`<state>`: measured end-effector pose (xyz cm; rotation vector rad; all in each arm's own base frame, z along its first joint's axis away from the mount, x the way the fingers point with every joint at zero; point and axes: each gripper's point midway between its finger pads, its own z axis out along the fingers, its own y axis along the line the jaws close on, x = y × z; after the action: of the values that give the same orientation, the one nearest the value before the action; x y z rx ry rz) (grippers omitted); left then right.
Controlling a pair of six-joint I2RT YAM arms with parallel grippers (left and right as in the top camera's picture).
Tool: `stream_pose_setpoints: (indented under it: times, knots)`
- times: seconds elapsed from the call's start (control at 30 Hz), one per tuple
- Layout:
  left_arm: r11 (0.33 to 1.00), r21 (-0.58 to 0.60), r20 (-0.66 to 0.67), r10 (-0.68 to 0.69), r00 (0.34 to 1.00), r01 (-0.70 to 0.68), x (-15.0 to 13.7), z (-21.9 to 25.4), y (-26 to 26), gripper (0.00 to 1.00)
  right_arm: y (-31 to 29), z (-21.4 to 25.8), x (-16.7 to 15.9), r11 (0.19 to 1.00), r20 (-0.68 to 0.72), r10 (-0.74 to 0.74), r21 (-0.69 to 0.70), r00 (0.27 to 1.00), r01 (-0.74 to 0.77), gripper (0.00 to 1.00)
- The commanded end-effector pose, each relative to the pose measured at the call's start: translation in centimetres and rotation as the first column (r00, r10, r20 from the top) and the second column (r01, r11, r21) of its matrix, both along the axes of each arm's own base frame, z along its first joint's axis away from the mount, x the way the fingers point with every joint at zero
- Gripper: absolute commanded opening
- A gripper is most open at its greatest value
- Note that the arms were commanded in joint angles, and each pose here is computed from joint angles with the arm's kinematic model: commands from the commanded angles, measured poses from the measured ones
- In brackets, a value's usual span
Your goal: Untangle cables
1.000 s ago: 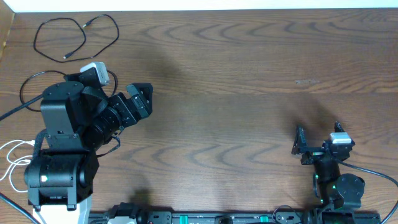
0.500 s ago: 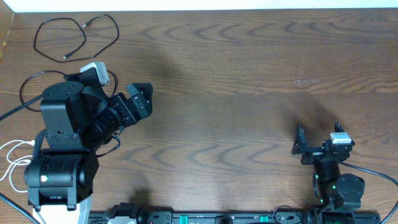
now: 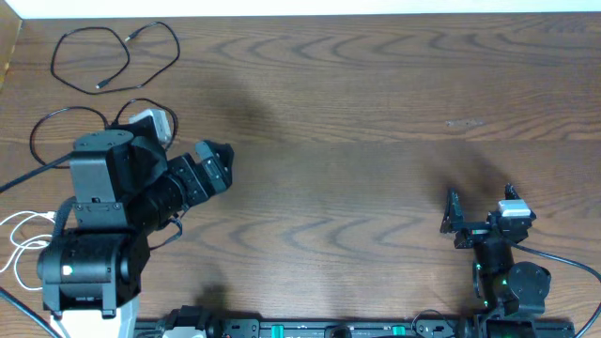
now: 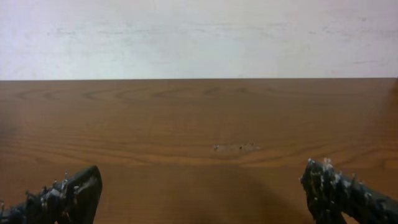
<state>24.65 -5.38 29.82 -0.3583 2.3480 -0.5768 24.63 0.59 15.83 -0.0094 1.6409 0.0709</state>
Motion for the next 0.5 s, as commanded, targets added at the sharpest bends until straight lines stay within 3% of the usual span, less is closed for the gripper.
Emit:
stream_pose_setpoints:
  times: [0.0, 0.17, 0.47]
  knots:
    - [0.989, 0.108, 0.035, -0.101, 0.994, 0.097, -1.5, -1.1, -0.1, 0.96, -0.1, -0.1, 0.0, 1.000, -0.001, -0.007, 0.001, 1.000, 0.007, 0.99]
    - [0.956, 0.223, 0.132, -0.222, 0.966, 0.189, -4.0, -1.7, -0.4, 0.96, -0.1, -0.1, 0.0, 1.000, -0.001, -0.007, 0.001, 1.000, 0.007, 0.99]
    - [0.941, 0.296, 0.304, -0.255, 0.918, 0.164, -8.3, -0.5, -0.1, 0.98, -0.1, -0.1, 0.0, 1.000, -0.001, -0.007, 0.001, 1.000, 0.007, 0.99]
